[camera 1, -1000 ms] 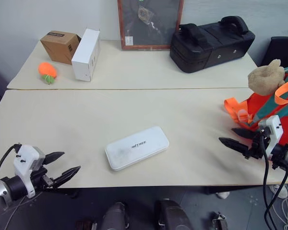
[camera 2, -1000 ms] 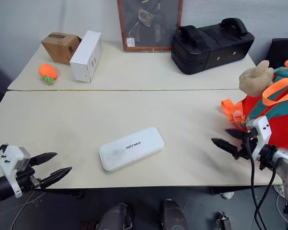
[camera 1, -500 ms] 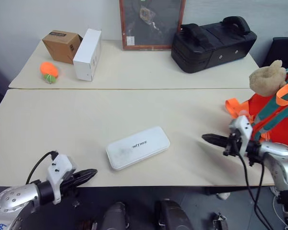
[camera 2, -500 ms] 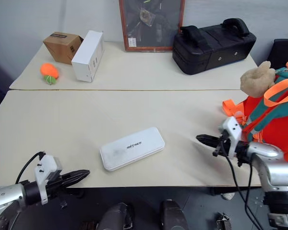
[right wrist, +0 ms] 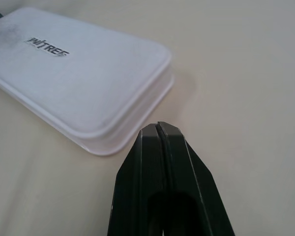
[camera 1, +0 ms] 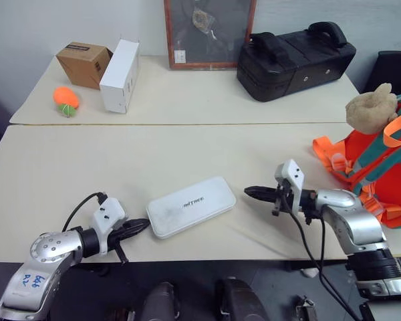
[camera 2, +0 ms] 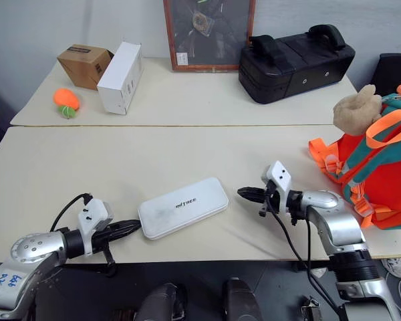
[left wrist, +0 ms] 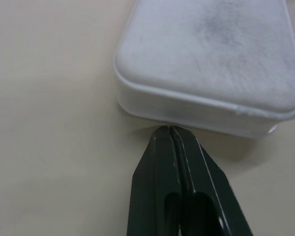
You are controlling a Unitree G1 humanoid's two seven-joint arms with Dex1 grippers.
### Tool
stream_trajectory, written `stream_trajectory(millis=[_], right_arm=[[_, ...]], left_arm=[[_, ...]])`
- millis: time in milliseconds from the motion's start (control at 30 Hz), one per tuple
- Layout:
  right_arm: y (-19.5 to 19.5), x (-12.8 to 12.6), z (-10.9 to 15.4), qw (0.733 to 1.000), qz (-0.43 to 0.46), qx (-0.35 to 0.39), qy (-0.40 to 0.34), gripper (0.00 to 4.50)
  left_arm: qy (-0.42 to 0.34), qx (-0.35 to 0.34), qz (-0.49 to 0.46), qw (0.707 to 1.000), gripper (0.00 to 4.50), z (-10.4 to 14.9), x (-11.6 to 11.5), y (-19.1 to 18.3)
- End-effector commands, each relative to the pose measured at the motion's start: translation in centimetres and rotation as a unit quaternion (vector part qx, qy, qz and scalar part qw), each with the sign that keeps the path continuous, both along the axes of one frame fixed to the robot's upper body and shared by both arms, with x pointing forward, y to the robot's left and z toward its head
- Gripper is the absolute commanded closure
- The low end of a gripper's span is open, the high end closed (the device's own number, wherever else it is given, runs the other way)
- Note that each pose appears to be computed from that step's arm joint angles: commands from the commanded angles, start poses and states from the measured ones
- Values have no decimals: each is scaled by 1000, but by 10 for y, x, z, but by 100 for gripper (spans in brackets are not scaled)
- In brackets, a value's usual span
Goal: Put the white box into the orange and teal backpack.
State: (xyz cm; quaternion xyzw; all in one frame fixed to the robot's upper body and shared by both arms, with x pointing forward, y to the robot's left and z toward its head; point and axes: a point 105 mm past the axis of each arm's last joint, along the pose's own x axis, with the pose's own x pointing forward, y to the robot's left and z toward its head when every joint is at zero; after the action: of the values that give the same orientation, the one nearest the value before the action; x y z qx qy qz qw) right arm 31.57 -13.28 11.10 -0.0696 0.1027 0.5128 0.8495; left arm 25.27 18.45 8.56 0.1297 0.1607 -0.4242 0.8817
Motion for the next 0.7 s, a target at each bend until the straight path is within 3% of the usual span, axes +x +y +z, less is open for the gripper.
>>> stream_trajectory(millis=[33,133,300,533,700], right_arm=[[9,-10,7,1000,22,4,-11,450],[9,-26,5,999,42,15,12,450],[5,-30,5,999,41,13,23,450],[-6,-22,7,1000,15,2,11,450],[-12,-11,9,1000,5,-15,-7,450]], left_arm=[[1,-10,-13,1000,447,0,6,-5],[-3,-1,-20,1000,447,0,16,-5],[-12,22,-35,999,447,2,29,-3],[17,76,-16,997,447,-1,15,42],[49,37,25,998,447,14,8,67]])
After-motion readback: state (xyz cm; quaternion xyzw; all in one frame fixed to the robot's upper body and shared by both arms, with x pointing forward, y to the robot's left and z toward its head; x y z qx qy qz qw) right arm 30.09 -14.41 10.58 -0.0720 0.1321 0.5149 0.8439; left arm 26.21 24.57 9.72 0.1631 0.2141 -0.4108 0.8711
